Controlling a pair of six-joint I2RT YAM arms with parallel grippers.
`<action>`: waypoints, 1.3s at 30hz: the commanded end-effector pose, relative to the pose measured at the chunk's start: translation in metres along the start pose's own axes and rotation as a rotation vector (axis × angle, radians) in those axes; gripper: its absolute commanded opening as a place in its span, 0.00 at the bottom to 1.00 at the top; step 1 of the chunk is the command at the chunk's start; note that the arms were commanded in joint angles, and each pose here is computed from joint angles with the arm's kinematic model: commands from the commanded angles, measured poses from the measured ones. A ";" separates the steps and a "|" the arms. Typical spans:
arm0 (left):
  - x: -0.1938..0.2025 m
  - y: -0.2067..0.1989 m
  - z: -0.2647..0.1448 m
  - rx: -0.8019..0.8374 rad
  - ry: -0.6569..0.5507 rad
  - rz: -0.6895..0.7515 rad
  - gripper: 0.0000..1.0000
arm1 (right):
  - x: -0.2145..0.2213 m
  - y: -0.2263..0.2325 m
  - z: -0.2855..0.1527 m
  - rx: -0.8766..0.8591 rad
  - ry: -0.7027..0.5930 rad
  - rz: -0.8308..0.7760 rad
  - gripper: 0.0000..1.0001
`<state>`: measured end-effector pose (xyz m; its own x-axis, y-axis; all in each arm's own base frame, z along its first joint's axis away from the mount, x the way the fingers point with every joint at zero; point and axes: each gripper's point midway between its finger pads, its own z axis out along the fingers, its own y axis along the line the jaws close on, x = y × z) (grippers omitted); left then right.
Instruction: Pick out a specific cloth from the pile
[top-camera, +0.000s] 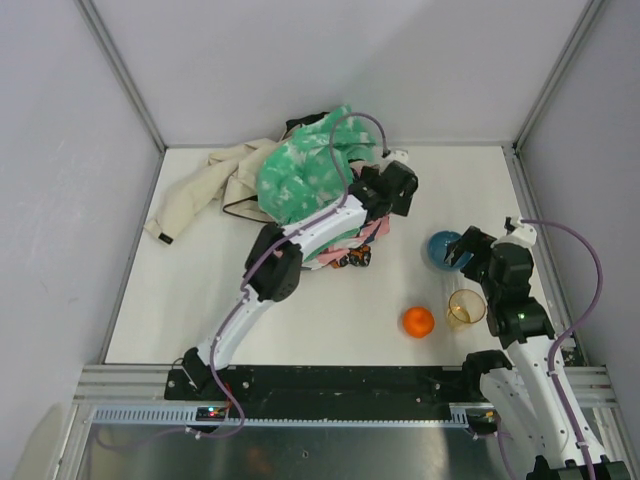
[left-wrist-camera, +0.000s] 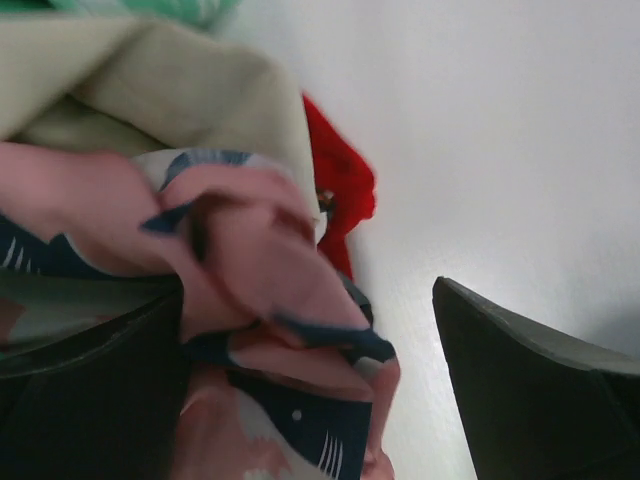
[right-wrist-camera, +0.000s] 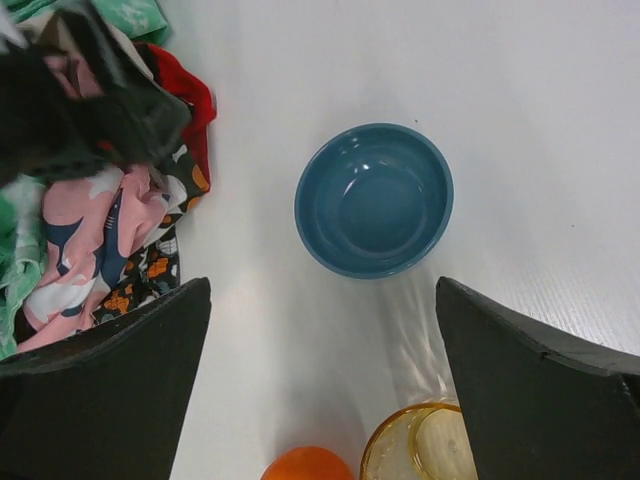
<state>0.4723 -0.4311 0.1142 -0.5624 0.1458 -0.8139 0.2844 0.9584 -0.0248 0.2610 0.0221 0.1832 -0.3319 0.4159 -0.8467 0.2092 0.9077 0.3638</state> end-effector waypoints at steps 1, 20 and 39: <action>0.042 0.028 0.020 -0.162 0.093 0.085 1.00 | -0.010 0.002 -0.001 -0.014 -0.046 -0.006 0.99; 0.054 0.118 -0.016 -0.341 0.232 0.062 0.01 | 0.002 0.040 0.018 -0.191 0.001 -0.013 0.99; -0.039 0.247 -0.141 -0.388 0.066 -0.150 0.01 | 0.076 0.263 0.153 -0.757 0.308 -0.002 0.99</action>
<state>0.4572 -0.1892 0.2090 -0.6459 -0.0018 -0.7635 -0.0910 0.9931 0.0746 0.4156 0.2341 0.1266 -0.6045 0.2491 -0.7567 -0.2887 0.8168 0.4995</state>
